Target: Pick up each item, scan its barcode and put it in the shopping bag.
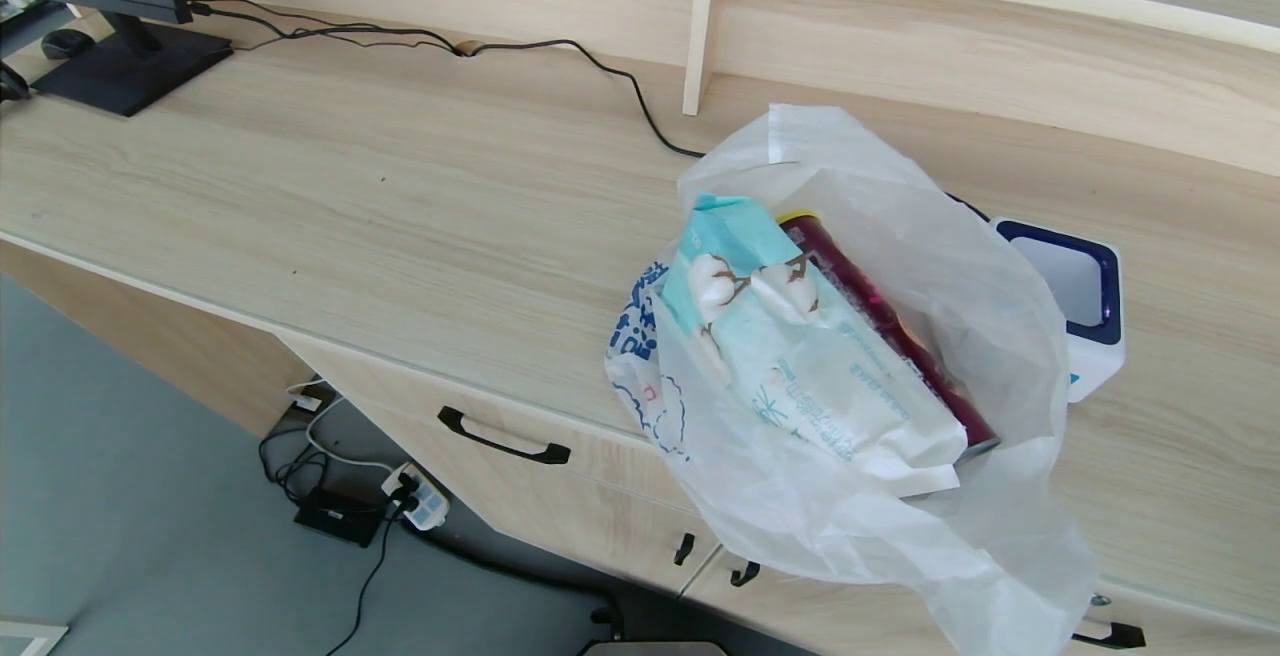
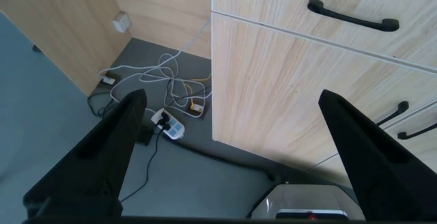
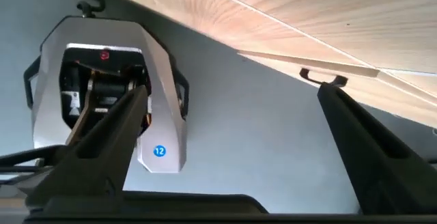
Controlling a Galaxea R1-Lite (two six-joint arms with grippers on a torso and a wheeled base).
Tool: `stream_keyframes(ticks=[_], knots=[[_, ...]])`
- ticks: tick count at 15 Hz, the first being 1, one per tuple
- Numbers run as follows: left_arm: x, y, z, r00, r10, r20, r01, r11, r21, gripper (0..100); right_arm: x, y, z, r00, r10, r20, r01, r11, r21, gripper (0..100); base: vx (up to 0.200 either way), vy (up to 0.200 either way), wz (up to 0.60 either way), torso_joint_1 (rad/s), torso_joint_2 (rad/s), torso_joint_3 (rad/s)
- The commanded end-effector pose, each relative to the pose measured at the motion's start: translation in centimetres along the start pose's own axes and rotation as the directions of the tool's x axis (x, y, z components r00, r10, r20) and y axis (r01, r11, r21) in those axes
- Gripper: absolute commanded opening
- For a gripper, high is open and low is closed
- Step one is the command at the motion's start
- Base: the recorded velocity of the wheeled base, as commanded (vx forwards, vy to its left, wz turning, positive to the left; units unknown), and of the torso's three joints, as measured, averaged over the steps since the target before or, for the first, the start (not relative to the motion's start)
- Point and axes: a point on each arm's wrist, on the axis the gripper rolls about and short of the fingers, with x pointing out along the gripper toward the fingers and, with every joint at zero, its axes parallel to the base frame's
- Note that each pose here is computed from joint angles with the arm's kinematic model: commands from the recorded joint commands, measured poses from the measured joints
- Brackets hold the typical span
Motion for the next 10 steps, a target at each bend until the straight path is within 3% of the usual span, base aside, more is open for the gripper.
stream_keyframes(ticks=[1,3,5,6,8,10], knots=[[0.0,0.0,0.0,1.0,-0.002,0.0,0.002,1.0,0.001,100,-1.9,-1.0,-0.8,0.966,-0.157,0.207,0.119,0.976,0.184,100,0.0,0.0,0.0,0.0,0.0,0.0],[0.0,0.0,0.0,1.0,-0.002,-0.002,0.002,1.0,0.001,100,-2.6,-1.2,-1.2,0.929,-0.274,0.25,0.21,0.944,0.256,100,0.0,0.0,0.0,0.0,0.0,0.0],[0.0,0.0,0.0,1.0,-0.002,-0.002,0.002,1.0,0.002,100,-3.2,-1.2,-1.7,0.901,-0.264,0.345,0.179,0.949,0.261,100,0.0,0.0,0.0,0.0,0.0,0.0],[0.0,0.0,0.0,1.0,-0.002,-0.002,0.002,1.0,0.002,100,-3.8,-1.2,-2.1,0.867,-0.271,0.418,0.162,0.947,0.279,100,0.0,0.0,0.0,0.0,0.0,0.0],[0.0,0.0,0.0,1.0,-0.002,-0.002,0.002,1.0,0.002,100,-4.3,-1.0,-2.8,0.831,-0.177,0.527,0.039,0.964,0.262,100,0.0,0.0,0.0,0.0,0.0,0.0],[0.0,0.0,0.0,1.0,-0.002,0.0,0.002,1.0,0.004,100,-4.2,-0.7,-3.0,0.833,-0.055,0.551,-0.051,0.983,0.175,100,0.0,0.0,0.0,0.0,0.0,0.0]])
